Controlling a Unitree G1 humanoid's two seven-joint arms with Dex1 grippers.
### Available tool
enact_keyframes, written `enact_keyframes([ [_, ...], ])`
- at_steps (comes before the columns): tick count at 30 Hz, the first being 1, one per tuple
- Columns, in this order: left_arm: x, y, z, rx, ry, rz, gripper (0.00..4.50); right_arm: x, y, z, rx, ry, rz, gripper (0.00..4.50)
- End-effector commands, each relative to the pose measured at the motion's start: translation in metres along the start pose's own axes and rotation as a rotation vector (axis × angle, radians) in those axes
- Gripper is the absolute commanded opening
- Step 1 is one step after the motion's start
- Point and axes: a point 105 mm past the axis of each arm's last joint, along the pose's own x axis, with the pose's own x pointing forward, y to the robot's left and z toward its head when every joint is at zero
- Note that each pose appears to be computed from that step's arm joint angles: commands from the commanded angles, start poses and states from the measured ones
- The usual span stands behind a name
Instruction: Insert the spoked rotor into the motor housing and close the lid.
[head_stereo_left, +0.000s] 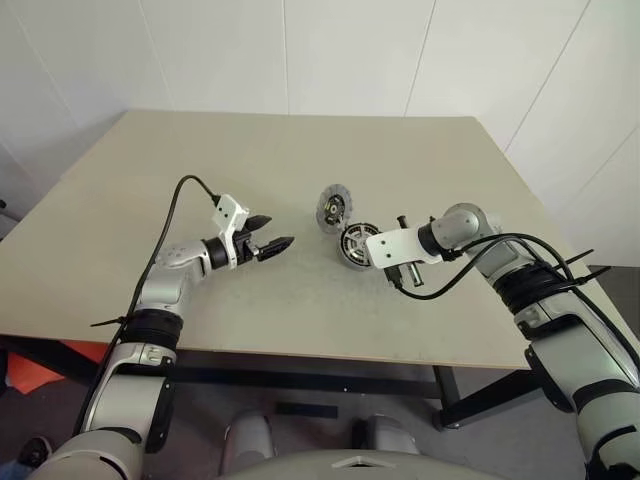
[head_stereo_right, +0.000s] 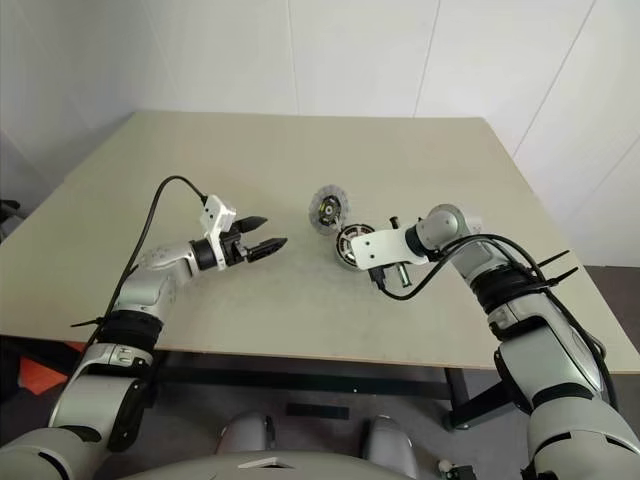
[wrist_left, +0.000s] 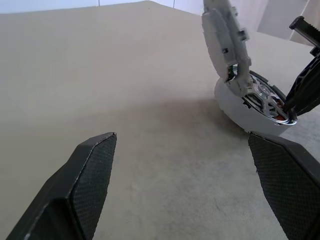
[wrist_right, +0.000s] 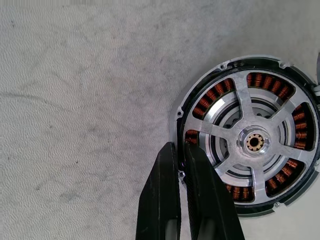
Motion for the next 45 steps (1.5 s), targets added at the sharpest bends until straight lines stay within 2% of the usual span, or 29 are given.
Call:
enact_keyframes([
  [1, -0.001, -0.001, 0.017, 0.037, -0.064, 0.002, 4.43, -0.012, -0.012, 0.010, 0.210, -0.065, -0.058, 0.02],
  [6, -0.004, -0.004, 0.011, 0.024, -0.063, 0.013, 4.43, -0.033, -0.022, 0.035, 0.643, -0.205, -0.043, 0.02],
  [11, -0.007, -0.007, 0.005, 0.011, -0.061, 0.025, 4.43, -0.048, -0.022, 0.058, 0.995, -0.278, -0.006, 0.02],
  [17, -0.009, -0.008, 0.003, 0.007, -0.058, 0.031, 4.43, -0.036, -0.036, 0.073, 1.372, -0.327, -0.022, 0.02],
  [22, -0.014, -0.005, 0.005, 0.014, -0.054, 0.042, 4.43, -0.007, -0.044, 0.072, 1.543, -0.320, -0.094, 0.02],
  [29, -0.029, 0.002, 0.006, 0.027, -0.040, 0.075, 4.43, 0.030, -0.033, 0.069, 1.782, -0.245, -0.186, 0.02],
  [37, -0.033, 0.001, 0.007, 0.029, -0.038, 0.088, 4.43, 0.043, -0.051, 0.089, 1.861, -0.297, -0.228, 0.02],
  [40, -0.034, 0.002, 0.008, 0.031, -0.039, 0.092, 4.43, 0.051, -0.051, 0.093, 1.852, -0.284, -0.223, 0.82],
  [45, -0.036, 0.003, 0.008, 0.032, -0.039, 0.098, 4.43, 0.049, -0.056, 0.094, 1.831, -0.269, -0.255, 2.50],
])
